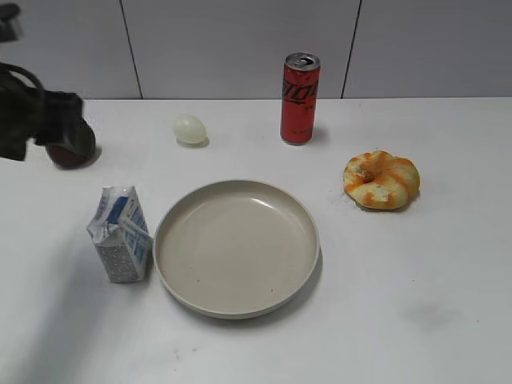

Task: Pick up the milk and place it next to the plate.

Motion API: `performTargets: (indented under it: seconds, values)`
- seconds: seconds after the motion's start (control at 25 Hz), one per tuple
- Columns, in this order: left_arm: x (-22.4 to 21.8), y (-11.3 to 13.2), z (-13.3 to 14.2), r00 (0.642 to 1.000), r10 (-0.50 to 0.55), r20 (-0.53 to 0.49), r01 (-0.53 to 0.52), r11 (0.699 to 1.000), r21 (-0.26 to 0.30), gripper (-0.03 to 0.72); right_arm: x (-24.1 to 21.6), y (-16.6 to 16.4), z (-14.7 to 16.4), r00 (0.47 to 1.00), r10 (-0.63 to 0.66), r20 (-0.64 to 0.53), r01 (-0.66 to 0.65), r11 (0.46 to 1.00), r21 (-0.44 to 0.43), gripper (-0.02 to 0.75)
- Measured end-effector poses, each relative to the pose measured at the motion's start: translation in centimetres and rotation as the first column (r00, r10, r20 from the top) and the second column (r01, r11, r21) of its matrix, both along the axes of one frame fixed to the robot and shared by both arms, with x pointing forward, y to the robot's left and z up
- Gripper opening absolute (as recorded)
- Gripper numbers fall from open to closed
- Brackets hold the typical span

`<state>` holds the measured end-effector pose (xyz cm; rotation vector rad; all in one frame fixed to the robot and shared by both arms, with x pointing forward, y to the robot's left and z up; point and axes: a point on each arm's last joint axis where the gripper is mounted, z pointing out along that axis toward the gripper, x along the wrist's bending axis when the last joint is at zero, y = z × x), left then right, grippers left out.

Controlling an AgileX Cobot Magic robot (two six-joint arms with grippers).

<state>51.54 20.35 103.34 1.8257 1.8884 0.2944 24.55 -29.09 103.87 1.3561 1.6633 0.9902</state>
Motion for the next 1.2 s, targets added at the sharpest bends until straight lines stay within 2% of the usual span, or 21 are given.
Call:
performTargets:
  seconds: [0.2,0.32,0.4,0.68,0.88,1.2]
  values:
    - [-2.1,6.3,2.7,0.998,-0.051,-0.038,0.052,0.998,0.018,0.535,0.0,0.0,0.0,1.000,0.000,0.000,0.000,1.000,0.000,0.497]
    - [-5.1,9.1,3.6,0.999,-0.003,-0.043,0.004,1.000,0.026,0.535,0.0,0.0,0.0,1.000,0.000,0.000,0.000,1.000,0.000,0.497]
    - [-7.9,10.0,3.7,1.000,0.020,-0.018,-0.019,0.999,0.038,0.535,0.0,0.0,0.0,1.000,0.000,0.000,0.000,1.000,0.000,0.497]
    - [-17.6,9.2,2.3,0.993,0.018,0.121,-0.024,0.998,0.050,0.535,0.0,0.0,0.0,1.000,0.000,0.000,0.000,1.000,0.000,0.497]
    - [-22.4,8.5,1.2,0.974,-0.003,0.228,-0.010,0.998,0.060,0.535,0.0,0.0,0.0,1.000,0.000,0.000,0.000,1.000,0.000,0.497]
    - [-26.1,8.0,1.7,0.898,-0.016,0.439,-0.022,0.996,0.081,0.535,0.0,0.0,0.0,1.000,0.000,0.000,0.000,1.000,0.000,0.497]
